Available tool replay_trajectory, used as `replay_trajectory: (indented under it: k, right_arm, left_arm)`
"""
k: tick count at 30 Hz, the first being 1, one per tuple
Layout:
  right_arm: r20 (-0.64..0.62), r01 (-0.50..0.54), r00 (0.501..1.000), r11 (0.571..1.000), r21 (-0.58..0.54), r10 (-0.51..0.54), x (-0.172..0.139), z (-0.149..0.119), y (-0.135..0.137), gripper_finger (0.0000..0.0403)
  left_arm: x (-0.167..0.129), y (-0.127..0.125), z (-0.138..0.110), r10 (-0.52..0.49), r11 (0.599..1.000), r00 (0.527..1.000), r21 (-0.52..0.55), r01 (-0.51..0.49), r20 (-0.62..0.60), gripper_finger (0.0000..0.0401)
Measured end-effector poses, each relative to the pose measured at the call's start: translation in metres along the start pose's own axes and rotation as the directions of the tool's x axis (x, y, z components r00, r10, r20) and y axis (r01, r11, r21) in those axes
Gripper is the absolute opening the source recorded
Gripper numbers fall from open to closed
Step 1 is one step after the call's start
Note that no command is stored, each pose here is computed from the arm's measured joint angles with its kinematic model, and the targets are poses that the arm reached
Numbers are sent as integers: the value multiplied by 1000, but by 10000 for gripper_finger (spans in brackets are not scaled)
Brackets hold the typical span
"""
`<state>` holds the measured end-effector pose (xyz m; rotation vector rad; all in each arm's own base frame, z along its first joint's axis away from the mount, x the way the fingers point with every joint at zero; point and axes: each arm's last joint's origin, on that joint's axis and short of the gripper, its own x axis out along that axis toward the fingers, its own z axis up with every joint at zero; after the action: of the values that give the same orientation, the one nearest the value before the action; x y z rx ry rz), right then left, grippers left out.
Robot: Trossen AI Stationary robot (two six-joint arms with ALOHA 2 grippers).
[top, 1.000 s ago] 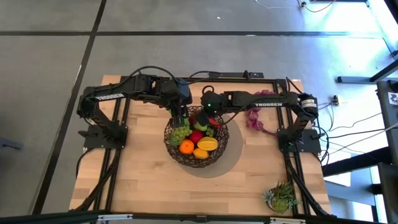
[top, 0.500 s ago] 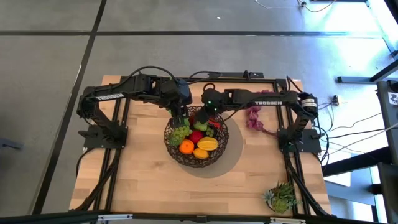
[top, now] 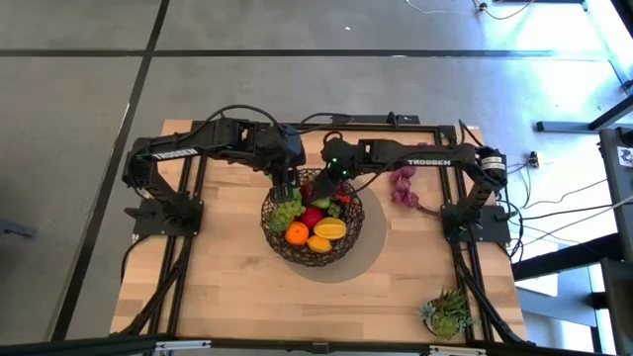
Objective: Build produce basket
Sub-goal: Put the purple garlic into the wire basket
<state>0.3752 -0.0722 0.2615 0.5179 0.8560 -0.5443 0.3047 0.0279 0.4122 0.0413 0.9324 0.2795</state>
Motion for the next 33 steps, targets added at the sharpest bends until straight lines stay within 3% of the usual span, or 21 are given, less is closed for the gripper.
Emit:
replay_trajectory:
  k: [4,9,13,16,20,24,28,33]
  right_arm:
    - [-4,15,1000,1000,-6,-15,-34,8,-2,156]
    - [-43,141,989,989,37,-140,-88,5,-15,155]
    - [-140,178,976,982,59,-168,-122,-8,-27,155]
    - [-257,257,939,963,79,-229,-135,-22,-36,155]
    - [-408,368,850,930,10,-333,-144,-39,-47,155]
    - [-453,319,845,948,-2,-285,-139,-52,-51,155]
    - [-540,348,791,937,10,-288,-135,-74,-62,155]
    - [-525,368,805,927,76,-276,-131,-97,-78,155]
  left_arm:
    - [0,0,0,0,1000,1000,-28,0,-2,112]
    - [0,0,-1,0,999,1000,-47,0,-6,112]
    - [0,0,-1,0,999,1000,-48,0,-6,112]
    - [0,0,0,0,999,1000,-55,0,-4,112]
    - [0,0,0,0,997,1000,-73,0,-2,112]
    - [0,0,0,0,997,1000,-74,-1,-1,112]
    - [0,0,1,0,997,1000,-79,1,9,112]
    - [0,2,2,2,994,1000,-109,0,17,112]
